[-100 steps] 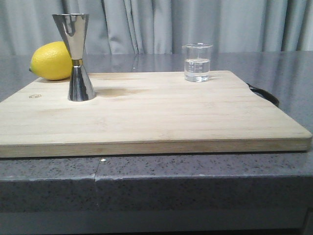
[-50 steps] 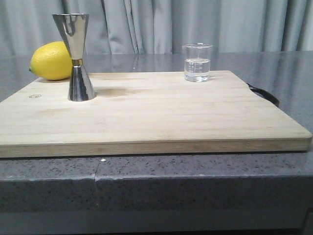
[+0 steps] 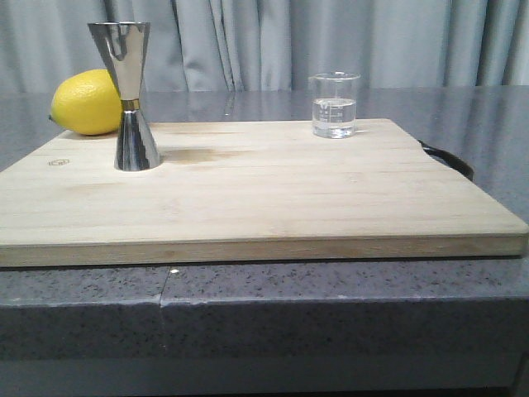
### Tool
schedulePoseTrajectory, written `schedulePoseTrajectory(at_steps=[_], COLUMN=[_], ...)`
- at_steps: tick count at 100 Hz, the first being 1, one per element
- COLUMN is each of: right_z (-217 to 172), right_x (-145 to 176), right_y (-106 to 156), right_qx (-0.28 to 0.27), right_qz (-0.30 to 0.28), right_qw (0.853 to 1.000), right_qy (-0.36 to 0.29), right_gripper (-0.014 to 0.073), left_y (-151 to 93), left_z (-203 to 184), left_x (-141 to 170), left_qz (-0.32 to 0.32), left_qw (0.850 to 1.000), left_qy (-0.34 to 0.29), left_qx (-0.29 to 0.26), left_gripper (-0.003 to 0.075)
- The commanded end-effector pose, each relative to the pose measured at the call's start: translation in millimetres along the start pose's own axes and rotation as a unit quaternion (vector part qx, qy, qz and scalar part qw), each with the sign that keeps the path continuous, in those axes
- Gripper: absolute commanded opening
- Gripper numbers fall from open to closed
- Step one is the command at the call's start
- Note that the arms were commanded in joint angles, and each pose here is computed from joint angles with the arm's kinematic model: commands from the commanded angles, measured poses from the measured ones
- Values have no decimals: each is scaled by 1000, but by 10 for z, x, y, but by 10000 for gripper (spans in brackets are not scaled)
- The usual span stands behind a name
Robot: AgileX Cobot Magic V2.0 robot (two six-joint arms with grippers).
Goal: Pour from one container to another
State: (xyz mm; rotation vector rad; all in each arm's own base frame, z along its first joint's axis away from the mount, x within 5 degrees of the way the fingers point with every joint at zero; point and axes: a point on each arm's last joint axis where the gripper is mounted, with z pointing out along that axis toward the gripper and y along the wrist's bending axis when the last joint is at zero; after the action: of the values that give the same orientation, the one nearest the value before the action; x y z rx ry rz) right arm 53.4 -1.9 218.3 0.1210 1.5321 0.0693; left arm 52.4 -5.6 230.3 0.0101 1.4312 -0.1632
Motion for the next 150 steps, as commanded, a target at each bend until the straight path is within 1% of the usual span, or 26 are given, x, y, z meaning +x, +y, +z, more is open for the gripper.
schedulePoseTrajectory(at_steps=[1,8,19,29,39,47,55,116,121,124,128,129,130,131,132,133,134,135,138,141,145,148,150], right_z=[-70,-96,-102,-58,23,61,76,76,76,76,76,76,76,76,75,75,75,75,75,75,75,75,75], right_x=[-381,-568,-859,-1092,-1268,-1358,-1382,-1383,-1383,-1383,-1389,-1391,-1393,-1393,-1396,-1396,-1397,-1397,-1397,-1397,-1397,-1397,-1397], right_y=[47,70,106,135,157,168,171,171,171,171,169,169,168,168,167,167,167,166,165,165,165,165,165], right_qx=[-6,-5,-2,-1,-1,-2,-2,-2,-2,-2,-1,-1,0,1,2,2,2,3,4,4,4,4,4], right_qz=[-2,-5,-37,-61,-61,-61,-61,-61,-61,-61,-61,-61,-61,-61,-61,-61,-61,-61,-62,-62,-62,-62,-62], right_qw=[999,999,999,998,998,998,998,998,998,998,998,998,997,997,997,997,997,997,997,997,997,997,997], right_qy=[-49,-40,-21,-12,-11,-20,-29,-30,-30,-30,-33,-34,-35,-35,-37,-37,-38,-38,-38,-38,-38,-38,-38], right_gripper=[-75,-75,-75,-75,-75,-75,-75,-74,-51,-15,71,88,125,144,183,202,242,262,337,418,482,526,539], left_y=[-36,-63,-91,-112,-123,-124,-122,-122,-121,-119,-118,-118,-118,-118,-118,-118,-118,-118,-118,-118,-118,-118,-118], left_z=[-37,-19,62,169,284,353,392,409,409,409,409,409,410,410,410,410,410,410,410,410,411,411,411], left_x=[-394,-572,-810,-1028,-1148,-1169,-1155,-1145,-1145,-1147,-1152,-1152,-1156,-1156,-1158,-1159,-1161,-1163,-1167,-1175,-1184,-1186,-1186], left_qz=[-10,5,43,51,51,51,50,48,49,48,48,48,48,48,48,48,48,48,48,48,47,47,47], left_qw=[998,999,999,999,999,998,998,998,998,998,998,998,998,998,998,998,999,999,999,999,999,999,999], left_qy=[-54,-40,-4,10,17,24,30,35,34,33,31,31,28,28,27,27,26,25,22,18,13,12,12], left_qx=[6,9,9,9,8,8,7,7,6,6,5,5,5,5,5,5,5,5,4,4,4,4,4], left_gripper=[-19,-19,-19,-19,-19,-19,-19,-19,-15,6,55,83,97,131,149,187,207,228,336,419,523,573,601])
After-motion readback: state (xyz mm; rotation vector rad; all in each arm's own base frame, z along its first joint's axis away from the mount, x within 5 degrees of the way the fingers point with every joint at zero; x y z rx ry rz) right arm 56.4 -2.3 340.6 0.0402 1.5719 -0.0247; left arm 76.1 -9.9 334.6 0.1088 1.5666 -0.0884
